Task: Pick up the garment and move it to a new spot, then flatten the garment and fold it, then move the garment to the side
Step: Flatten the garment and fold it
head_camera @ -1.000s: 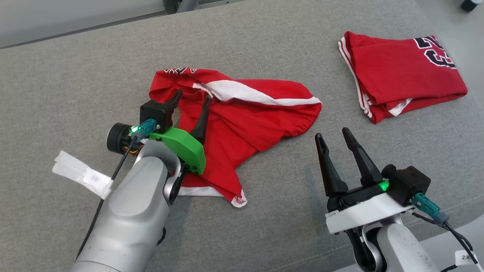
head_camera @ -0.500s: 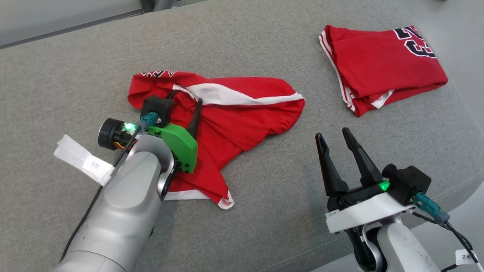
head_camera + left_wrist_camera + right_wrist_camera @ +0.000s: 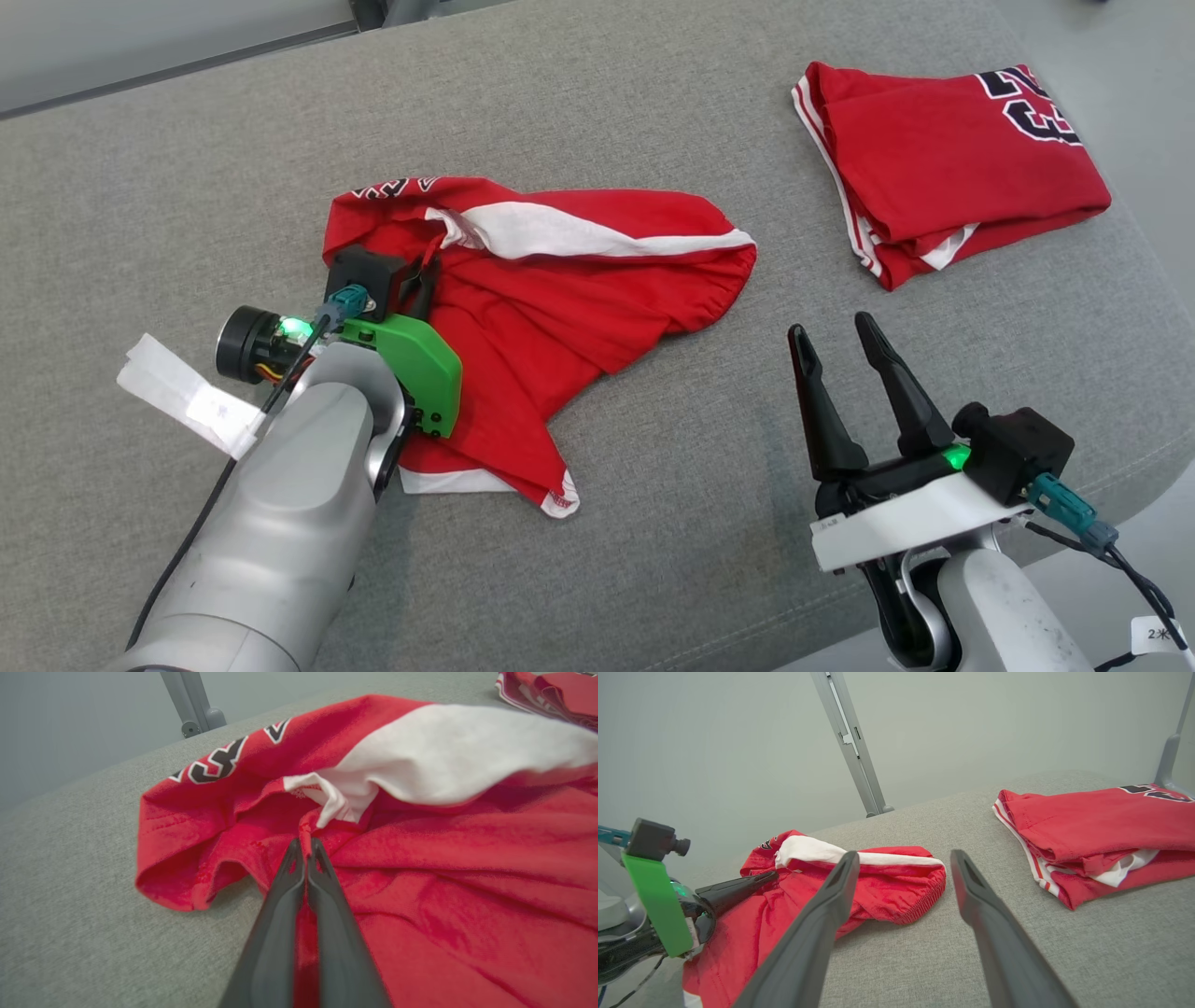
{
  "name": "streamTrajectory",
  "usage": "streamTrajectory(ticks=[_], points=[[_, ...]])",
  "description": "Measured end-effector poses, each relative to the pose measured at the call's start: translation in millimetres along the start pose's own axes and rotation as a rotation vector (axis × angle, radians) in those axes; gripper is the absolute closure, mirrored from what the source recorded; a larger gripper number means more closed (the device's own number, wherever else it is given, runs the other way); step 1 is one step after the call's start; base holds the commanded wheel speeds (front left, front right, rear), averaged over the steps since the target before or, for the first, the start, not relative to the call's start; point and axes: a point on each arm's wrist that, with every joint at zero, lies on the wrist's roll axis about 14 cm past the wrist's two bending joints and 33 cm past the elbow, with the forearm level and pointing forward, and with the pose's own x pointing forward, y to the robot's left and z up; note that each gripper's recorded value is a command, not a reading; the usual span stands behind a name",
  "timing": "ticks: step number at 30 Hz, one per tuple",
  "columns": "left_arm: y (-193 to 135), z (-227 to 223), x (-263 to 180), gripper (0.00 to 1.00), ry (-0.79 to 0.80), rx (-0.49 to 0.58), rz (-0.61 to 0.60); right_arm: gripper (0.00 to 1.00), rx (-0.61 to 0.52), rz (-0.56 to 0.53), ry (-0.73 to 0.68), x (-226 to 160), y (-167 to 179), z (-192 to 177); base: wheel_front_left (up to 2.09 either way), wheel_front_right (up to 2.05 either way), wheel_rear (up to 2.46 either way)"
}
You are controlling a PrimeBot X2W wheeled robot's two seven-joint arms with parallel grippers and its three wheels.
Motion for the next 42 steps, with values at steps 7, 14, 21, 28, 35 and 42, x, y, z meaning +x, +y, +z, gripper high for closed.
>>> streamTrajectory(ticks=[7,14,21,28,35,42], points=[[0.2,28.8,-4.9,1.00,-0.103,-0.012,0.003,0.00,-0.002,0.008,-0.014,0.6,2.3,4.3,0.00,0.00,0.00],[-1.6,71.5,-36.4,1.00,-0.297,-0.032,-0.009,0.00,0.001,0.022,-0.015,-2.4,7.3,4.1,0.00,0.00,0.00],[10.3,33.2,-102.5,1.00,-0.301,-0.096,0.077,0.00,0.007,0.063,-0.015,-4.2,21.4,3.2,0.00,0.00,0.00],[29.2,-18.1,-152.1,1.00,-0.197,-0.195,0.219,0.00,0.009,0.109,-0.011,-5.4,36.6,1.7,0.00,0.00,0.00],[27.8,-54.4,-173.1,1.00,-0.114,-0.240,0.273,0.00,0.005,0.130,-0.005,-8.5,43.6,0.2,0.00,0.00,0.00],[26.2,-81.8,-184.3,1.00,-0.059,-0.306,0.322,0.00,-0.002,0.128,0.005,-14.8,43.0,-2.3,0.00,0.00,0.00]])
